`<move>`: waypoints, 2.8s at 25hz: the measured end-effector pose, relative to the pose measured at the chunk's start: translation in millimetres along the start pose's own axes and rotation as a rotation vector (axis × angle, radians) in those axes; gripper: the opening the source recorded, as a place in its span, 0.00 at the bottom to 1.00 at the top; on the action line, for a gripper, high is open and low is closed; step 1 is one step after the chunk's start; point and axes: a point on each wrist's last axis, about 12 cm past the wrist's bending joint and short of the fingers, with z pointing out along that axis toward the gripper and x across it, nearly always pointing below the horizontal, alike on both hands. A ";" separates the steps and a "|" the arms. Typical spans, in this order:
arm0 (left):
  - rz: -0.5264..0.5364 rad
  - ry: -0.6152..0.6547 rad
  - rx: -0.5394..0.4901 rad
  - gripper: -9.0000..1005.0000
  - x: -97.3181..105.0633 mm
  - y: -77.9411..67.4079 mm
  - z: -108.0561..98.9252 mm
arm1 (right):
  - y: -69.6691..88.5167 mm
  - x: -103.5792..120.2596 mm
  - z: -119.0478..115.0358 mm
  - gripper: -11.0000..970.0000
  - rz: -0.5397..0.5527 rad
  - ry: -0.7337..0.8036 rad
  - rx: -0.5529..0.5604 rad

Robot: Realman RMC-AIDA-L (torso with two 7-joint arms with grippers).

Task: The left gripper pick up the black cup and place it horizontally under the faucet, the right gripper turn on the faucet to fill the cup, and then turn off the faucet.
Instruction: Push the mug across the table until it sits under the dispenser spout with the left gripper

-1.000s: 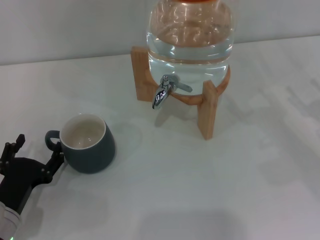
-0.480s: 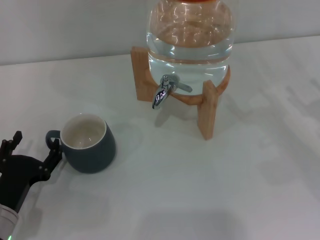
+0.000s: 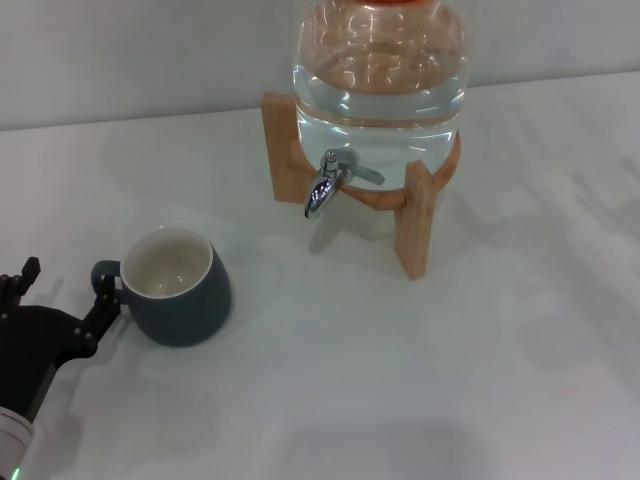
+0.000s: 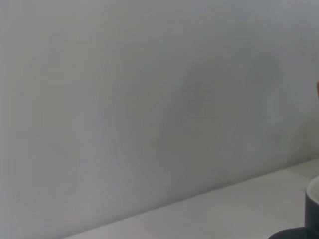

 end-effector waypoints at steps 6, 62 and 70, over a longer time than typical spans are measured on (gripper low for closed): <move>-0.003 0.004 -0.007 0.85 0.4 1.0 0.0 | 0.4 -0.2 1.6 0.87 0.000 -0.002 -0.003; 0.063 -0.026 0.092 0.09 -13.7 0.6 26.8 | 2.7 -0.2 3.9 0.87 -0.002 -0.002 -0.021; 0.089 -0.051 0.142 0.09 -22.6 -2.2 39.3 | 2.9 -0.3 2.9 0.87 -0.002 -0.003 -0.023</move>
